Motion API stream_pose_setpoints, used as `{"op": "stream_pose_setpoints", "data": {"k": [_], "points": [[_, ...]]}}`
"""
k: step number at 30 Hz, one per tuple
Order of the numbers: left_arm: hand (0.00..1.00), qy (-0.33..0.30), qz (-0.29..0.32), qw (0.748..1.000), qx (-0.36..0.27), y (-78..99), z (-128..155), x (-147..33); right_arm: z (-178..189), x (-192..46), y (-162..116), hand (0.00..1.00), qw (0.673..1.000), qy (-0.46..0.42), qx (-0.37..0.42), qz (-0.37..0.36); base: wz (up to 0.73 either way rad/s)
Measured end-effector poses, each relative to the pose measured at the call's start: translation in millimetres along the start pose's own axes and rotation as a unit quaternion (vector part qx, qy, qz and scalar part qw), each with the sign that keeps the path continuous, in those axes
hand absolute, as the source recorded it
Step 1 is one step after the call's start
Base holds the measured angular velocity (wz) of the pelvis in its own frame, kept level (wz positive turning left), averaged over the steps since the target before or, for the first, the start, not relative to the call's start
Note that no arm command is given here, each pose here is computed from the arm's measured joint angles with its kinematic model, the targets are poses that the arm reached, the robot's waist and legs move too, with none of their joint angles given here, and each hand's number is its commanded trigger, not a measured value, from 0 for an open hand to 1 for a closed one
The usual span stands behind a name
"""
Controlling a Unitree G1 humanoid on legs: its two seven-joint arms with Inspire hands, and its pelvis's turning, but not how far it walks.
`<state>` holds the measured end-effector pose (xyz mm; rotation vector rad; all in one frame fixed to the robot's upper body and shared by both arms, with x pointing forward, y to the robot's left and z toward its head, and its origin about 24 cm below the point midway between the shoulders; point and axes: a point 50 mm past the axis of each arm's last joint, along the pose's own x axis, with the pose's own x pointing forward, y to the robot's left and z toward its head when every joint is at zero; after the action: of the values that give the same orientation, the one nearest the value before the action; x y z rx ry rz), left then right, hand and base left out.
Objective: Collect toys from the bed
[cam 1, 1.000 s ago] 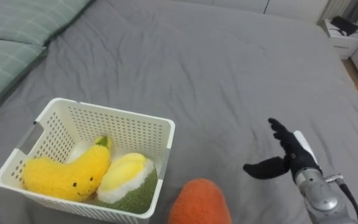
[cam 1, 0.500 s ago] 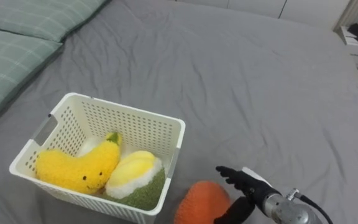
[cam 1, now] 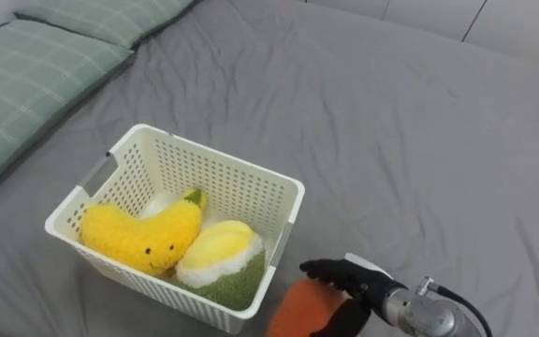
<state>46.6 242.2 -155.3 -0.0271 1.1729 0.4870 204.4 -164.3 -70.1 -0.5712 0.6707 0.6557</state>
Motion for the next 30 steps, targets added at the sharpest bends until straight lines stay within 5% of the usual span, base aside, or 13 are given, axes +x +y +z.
{"op": "stream_pose_setpoints", "data": {"k": [30], "points": [[0.0,0.0,-0.002,1.0,-0.009,2.2,3,1.1,-19,-9,-25,1.0,0.993,0.066,-0.061,-0.077,0.0]]}}
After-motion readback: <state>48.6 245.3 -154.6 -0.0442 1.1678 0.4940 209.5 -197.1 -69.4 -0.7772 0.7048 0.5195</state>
